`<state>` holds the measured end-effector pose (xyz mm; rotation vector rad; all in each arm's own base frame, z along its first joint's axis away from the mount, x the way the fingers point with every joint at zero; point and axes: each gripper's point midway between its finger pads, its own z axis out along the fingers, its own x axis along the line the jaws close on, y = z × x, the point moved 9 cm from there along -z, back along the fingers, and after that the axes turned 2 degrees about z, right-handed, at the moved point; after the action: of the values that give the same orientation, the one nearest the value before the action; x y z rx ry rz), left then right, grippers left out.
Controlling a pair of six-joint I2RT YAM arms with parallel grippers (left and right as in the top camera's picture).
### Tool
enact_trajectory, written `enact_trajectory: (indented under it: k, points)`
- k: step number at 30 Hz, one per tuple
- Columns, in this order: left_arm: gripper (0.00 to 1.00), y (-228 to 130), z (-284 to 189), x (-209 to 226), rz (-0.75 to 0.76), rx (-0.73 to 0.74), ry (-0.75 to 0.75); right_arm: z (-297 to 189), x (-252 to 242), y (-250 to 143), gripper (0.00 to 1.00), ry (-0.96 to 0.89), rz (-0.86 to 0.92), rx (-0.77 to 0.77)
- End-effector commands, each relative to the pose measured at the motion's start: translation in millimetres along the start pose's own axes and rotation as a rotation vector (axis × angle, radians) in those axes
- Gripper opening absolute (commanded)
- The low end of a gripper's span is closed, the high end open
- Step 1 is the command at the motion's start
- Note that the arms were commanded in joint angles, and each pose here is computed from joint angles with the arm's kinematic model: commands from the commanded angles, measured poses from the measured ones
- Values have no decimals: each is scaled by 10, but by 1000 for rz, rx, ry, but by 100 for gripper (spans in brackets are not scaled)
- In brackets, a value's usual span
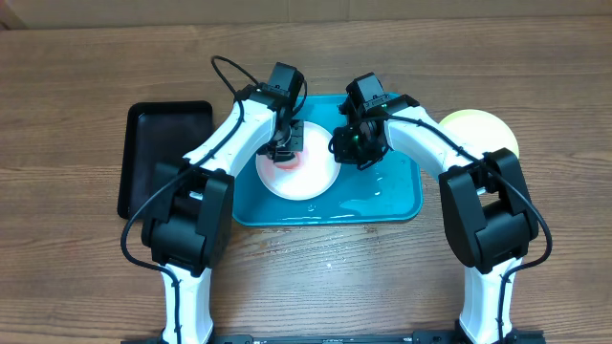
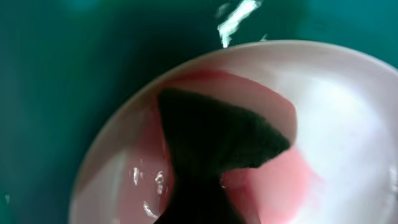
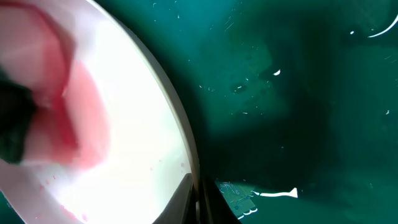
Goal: Clean dirty plates on tray and stack at the side
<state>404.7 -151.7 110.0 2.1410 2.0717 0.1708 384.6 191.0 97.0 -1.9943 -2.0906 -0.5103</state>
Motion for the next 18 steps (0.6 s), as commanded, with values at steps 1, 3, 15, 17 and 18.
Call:
enact_trajectory:
  k: [1,3,15,17,18]
  points:
    - [4,52,-91,146,-81,-42,157,67,-37,-15,4,-5,6,16]
    - [4,2,-106,154,-75,-5,163,67,-37,-15,4,-5,6,16]
    - [4,-349,-162,-83,168,277,-204,67,-37,-15,4,-5,6,17]
    - [4,-341,-175,-153,187,274,-291,67,-37,-15,5,-5,6,17]
    - [4,-331,-179,-178,193,268,-320,67,-37,-15,5,-5,6,16]
